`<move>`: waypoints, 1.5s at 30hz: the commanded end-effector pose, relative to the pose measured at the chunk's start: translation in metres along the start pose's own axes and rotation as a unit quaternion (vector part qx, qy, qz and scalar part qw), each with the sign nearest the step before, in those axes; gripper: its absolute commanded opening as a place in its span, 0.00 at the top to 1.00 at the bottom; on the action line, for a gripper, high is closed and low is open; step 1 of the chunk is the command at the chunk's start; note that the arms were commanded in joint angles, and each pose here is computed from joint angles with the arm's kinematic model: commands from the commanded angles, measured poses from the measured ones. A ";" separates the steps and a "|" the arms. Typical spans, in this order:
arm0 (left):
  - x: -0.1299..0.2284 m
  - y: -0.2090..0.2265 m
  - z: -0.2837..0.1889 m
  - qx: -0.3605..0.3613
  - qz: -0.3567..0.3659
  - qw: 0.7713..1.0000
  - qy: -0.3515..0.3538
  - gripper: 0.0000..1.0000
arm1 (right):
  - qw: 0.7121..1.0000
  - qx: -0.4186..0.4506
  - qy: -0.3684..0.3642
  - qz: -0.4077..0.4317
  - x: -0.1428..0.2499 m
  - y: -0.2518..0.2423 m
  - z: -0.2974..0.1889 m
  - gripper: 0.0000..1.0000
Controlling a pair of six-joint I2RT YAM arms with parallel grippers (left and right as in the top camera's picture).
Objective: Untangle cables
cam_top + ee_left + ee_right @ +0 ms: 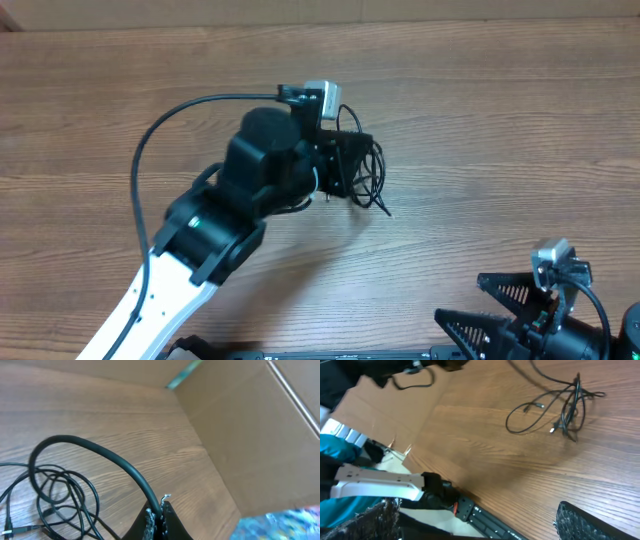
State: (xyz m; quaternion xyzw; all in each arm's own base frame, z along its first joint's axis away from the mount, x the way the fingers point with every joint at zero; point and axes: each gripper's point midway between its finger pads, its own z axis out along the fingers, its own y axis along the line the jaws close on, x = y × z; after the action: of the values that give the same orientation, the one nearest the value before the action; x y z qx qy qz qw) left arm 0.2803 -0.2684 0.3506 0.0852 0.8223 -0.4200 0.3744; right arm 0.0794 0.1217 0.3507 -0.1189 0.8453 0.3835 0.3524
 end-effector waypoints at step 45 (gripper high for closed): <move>-0.069 -0.085 -0.185 0.035 0.313 0.917 -0.244 0.96 | 0.976 -0.009 0.216 0.014 0.043 -0.062 0.283 0.13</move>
State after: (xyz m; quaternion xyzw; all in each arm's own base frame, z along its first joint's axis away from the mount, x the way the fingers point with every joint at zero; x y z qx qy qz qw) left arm 0.1844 -0.1807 0.5117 0.2630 0.6217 -0.3389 0.6553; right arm 0.2220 0.2843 0.1512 -0.1309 0.9150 0.3592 0.1286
